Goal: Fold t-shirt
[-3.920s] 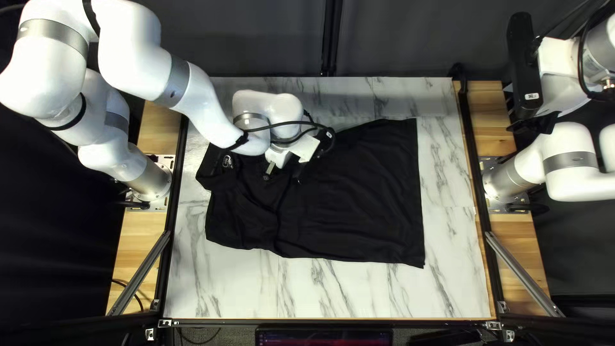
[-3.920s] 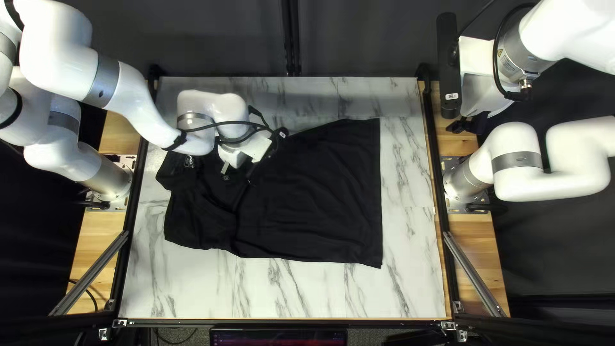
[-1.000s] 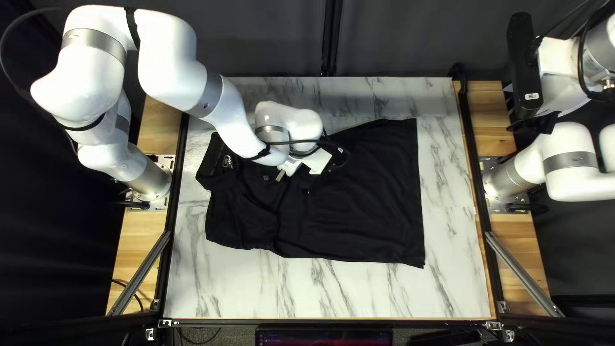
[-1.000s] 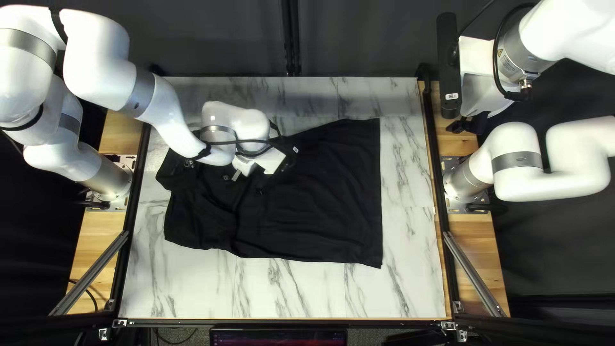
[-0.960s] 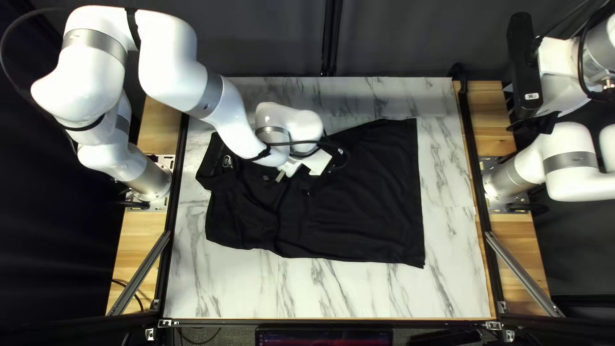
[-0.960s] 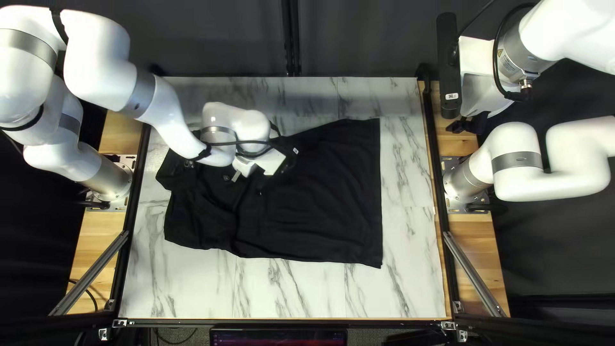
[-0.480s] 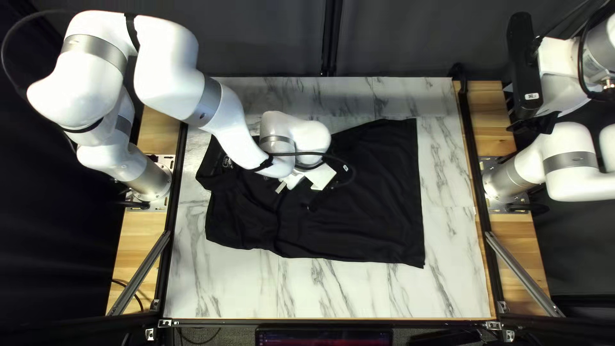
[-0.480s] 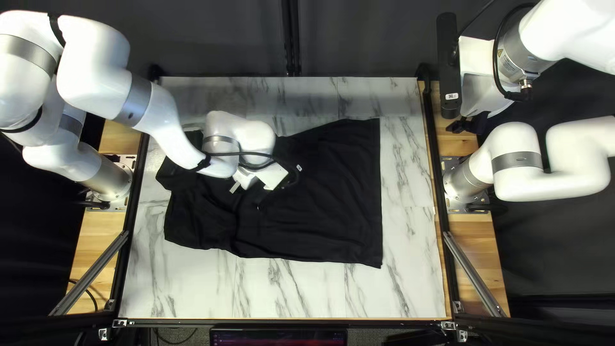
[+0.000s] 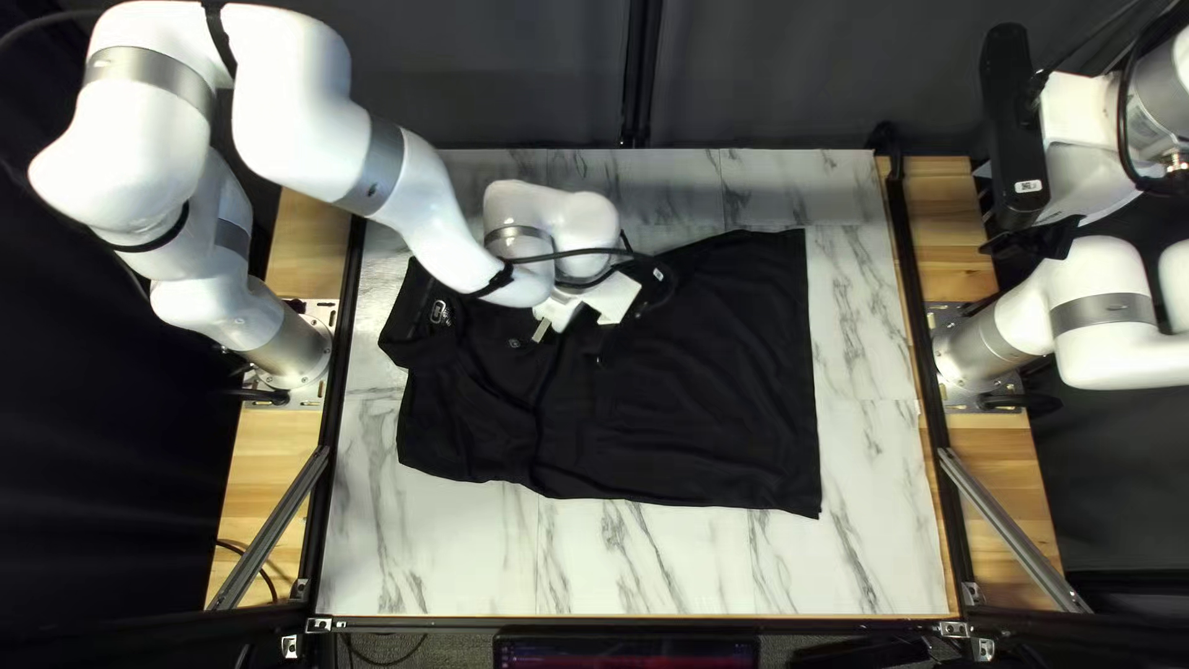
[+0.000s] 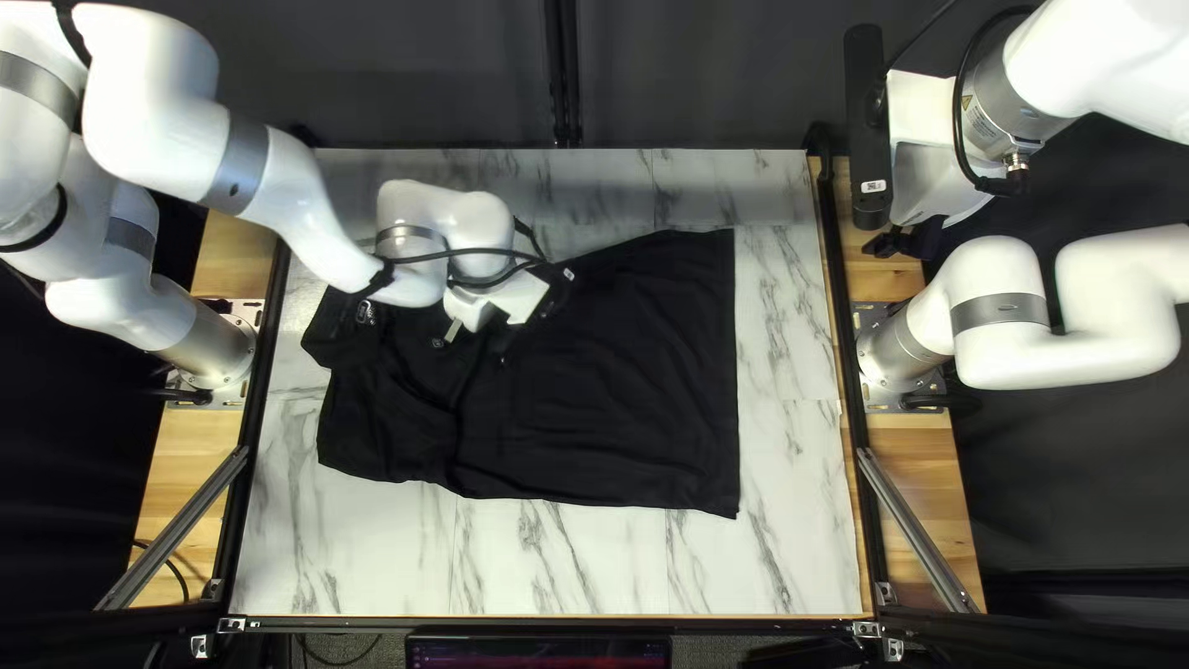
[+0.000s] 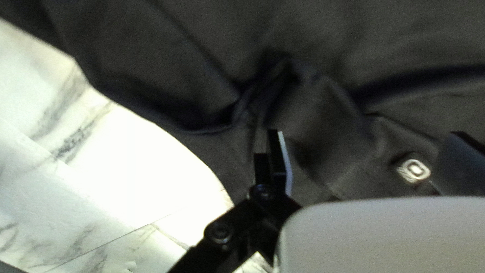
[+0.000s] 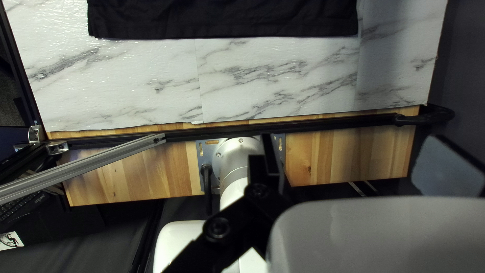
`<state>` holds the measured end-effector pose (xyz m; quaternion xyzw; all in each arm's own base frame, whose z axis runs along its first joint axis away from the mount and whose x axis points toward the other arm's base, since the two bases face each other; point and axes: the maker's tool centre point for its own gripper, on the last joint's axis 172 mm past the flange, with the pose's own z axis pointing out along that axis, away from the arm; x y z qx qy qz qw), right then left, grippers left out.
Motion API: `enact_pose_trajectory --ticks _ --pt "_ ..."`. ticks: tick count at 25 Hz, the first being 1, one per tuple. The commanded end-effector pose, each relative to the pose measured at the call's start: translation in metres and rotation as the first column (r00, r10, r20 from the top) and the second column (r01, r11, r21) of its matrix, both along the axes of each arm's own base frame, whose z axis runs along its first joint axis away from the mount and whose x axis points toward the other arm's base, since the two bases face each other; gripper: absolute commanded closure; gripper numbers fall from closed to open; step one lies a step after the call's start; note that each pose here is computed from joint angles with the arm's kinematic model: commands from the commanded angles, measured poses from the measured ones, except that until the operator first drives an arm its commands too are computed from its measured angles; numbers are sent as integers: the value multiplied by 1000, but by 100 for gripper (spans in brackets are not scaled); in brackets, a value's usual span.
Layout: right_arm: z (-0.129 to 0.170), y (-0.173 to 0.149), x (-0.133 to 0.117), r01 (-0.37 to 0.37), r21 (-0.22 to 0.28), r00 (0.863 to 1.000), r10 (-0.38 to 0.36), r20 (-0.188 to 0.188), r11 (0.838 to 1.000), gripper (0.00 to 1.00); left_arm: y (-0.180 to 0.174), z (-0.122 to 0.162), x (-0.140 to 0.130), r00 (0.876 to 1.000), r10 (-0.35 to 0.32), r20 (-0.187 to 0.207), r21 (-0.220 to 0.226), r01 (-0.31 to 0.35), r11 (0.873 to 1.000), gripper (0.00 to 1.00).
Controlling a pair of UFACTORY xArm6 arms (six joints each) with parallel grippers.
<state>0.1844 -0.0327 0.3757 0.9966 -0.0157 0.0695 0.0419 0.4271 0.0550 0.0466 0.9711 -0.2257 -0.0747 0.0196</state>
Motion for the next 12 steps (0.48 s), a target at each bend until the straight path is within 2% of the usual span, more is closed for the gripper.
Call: enact_pose_trajectory --ticks 1,7,12 --pt "0 0 0 0 0 1000 0 0 1000 0 2 1 5 999 40 -18 -18 -41 999 0" --pt "0 0 0 0 0 1000 0 0 1000 0 -1 -3 7 998 5 -56 -86 -10 996 0" --pt "0 0 0 0 0 1000 0 0 1000 0 -1 -7 5 998 -7 -70 -114 -1 994 0"
